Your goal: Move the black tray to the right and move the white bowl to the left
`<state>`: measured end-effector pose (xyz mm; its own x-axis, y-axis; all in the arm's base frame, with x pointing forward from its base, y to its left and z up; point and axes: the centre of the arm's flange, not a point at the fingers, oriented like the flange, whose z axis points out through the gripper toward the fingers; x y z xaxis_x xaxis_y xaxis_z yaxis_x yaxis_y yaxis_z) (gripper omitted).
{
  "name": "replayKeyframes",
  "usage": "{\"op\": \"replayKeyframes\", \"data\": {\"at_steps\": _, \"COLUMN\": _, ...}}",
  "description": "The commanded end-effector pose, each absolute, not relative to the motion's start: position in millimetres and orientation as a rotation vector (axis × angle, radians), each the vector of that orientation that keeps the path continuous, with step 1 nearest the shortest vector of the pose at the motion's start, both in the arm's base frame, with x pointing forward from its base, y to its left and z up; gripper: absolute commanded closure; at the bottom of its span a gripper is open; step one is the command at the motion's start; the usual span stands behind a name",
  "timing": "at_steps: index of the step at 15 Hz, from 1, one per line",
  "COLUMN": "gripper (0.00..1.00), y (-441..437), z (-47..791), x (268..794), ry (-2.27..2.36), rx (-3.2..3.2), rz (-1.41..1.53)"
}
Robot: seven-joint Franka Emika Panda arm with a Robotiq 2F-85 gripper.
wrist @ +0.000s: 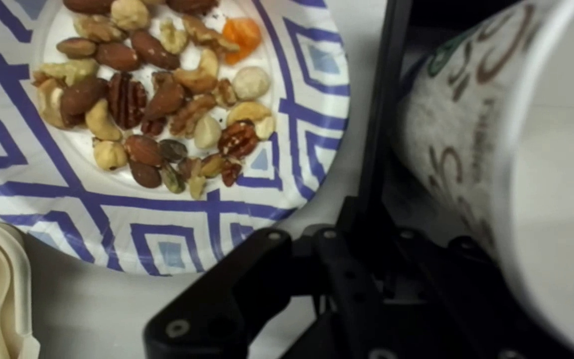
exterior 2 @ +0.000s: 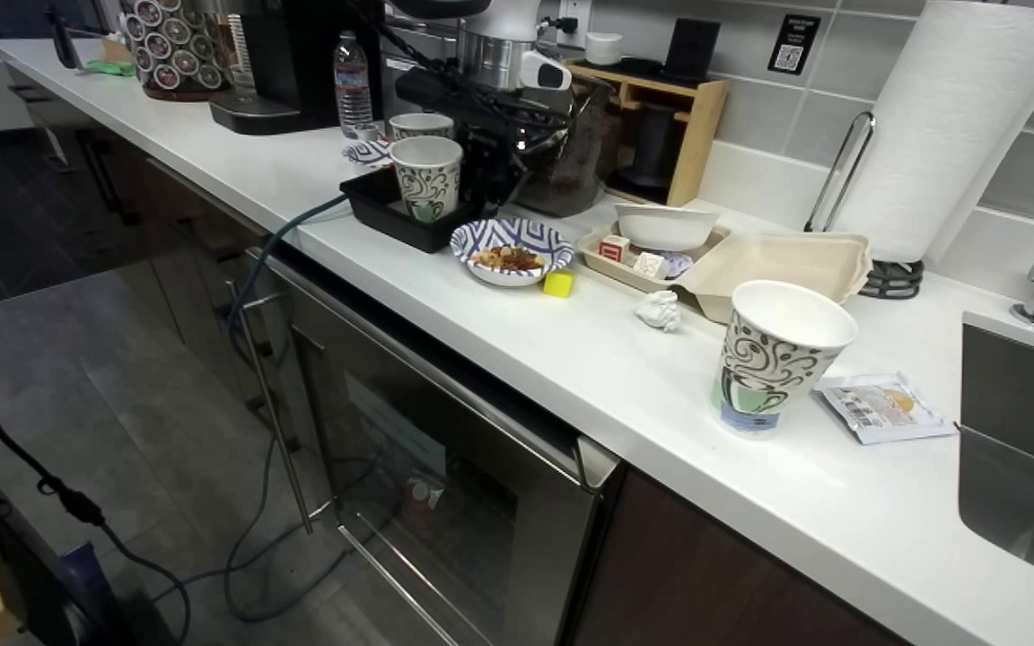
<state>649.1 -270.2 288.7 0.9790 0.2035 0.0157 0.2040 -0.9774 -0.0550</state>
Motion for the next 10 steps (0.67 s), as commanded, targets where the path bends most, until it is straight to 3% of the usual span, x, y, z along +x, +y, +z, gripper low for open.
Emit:
{"op": "replayKeyframes", "data": {"at_steps": 1, "gripper": 0.98, "y": -265.9, "z": 273.1, "x": 636.7, "ry": -0.392, "rx": -3.092, "rz": 0.024}}
{"op": "replayKeyframes", "data": {"at_steps": 10, "gripper": 0.98, "y": -267.7, "z": 270.0, "x": 631.7, "ry": -0.441, "rx": -3.102, "rz": 0.063}}
